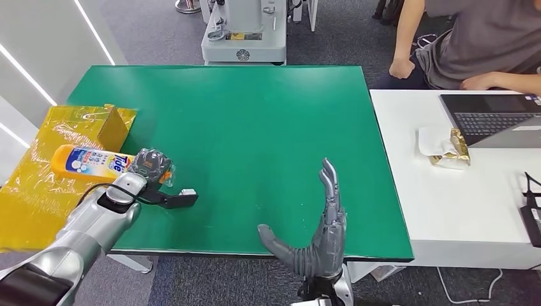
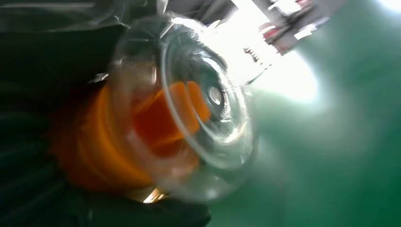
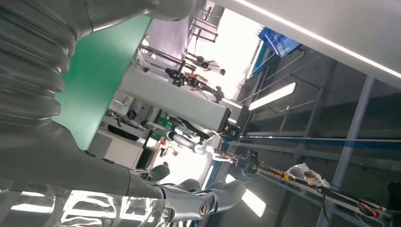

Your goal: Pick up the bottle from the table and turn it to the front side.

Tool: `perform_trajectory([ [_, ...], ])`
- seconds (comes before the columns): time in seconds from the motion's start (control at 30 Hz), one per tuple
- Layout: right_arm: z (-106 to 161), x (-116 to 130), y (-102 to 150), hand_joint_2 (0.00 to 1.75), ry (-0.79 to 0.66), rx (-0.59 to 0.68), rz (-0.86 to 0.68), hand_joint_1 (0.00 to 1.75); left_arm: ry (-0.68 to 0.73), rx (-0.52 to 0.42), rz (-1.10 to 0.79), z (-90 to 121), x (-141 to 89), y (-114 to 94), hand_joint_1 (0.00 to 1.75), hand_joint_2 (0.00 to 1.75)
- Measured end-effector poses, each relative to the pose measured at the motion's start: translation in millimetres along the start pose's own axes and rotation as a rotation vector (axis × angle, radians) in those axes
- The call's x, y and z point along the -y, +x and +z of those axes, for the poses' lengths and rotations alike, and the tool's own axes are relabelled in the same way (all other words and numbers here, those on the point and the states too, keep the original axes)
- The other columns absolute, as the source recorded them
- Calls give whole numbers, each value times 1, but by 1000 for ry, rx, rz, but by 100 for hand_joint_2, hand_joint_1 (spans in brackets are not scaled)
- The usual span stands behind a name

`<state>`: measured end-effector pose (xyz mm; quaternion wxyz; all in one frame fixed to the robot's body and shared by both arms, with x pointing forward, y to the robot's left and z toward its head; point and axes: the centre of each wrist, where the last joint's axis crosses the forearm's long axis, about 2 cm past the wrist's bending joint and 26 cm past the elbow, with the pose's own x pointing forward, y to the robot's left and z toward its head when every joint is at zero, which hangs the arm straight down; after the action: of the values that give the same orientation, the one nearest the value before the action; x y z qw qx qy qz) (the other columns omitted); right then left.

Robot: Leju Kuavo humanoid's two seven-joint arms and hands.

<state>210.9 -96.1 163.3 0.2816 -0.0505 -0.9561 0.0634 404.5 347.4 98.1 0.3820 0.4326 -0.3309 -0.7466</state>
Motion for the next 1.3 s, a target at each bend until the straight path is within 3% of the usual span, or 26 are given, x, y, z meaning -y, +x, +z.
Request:
perform_trajectory([
  [0.4,7,3,0,175,-4,-21,12,0,-1,-3,-106,3,12,0,175,175],
  [0.63,8,5,2,175,-29,-45,-3,0,104,-91,-96,3,10,3,175,175],
  [1.3,9,9,5,175,-48,-47,0,0,111,-78,-62,3,8,-1,175,175],
])
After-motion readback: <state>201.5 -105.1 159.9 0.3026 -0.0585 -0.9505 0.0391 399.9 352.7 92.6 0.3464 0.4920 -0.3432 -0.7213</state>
